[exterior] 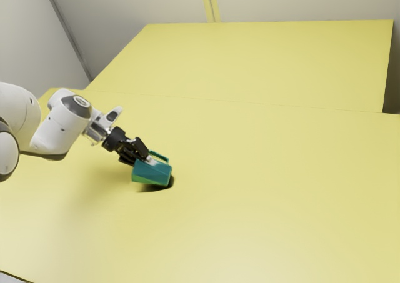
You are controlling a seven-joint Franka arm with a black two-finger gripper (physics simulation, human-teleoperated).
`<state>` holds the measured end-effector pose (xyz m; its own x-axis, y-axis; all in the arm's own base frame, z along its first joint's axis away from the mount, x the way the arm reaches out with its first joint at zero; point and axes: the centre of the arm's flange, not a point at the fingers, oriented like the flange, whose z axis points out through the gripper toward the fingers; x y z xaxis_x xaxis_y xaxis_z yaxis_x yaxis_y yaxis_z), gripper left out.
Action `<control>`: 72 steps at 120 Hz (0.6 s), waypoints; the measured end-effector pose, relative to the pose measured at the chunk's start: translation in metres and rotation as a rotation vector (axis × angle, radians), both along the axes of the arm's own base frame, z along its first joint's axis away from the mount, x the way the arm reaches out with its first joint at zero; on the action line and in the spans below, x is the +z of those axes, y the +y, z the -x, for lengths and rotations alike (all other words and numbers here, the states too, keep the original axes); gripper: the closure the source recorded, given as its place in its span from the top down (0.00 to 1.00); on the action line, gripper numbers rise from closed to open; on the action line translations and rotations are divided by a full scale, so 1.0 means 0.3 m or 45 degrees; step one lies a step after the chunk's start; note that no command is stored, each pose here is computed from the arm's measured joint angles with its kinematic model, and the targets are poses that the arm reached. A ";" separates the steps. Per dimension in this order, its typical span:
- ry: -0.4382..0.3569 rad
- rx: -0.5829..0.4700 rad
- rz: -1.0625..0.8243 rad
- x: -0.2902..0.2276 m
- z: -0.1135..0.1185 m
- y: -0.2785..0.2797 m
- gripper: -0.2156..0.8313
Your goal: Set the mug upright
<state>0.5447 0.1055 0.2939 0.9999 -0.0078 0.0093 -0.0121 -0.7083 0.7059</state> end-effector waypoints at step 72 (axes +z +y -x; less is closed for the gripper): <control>-0.099 -0.099 -0.020 0.139 -0.015 -0.087 0.06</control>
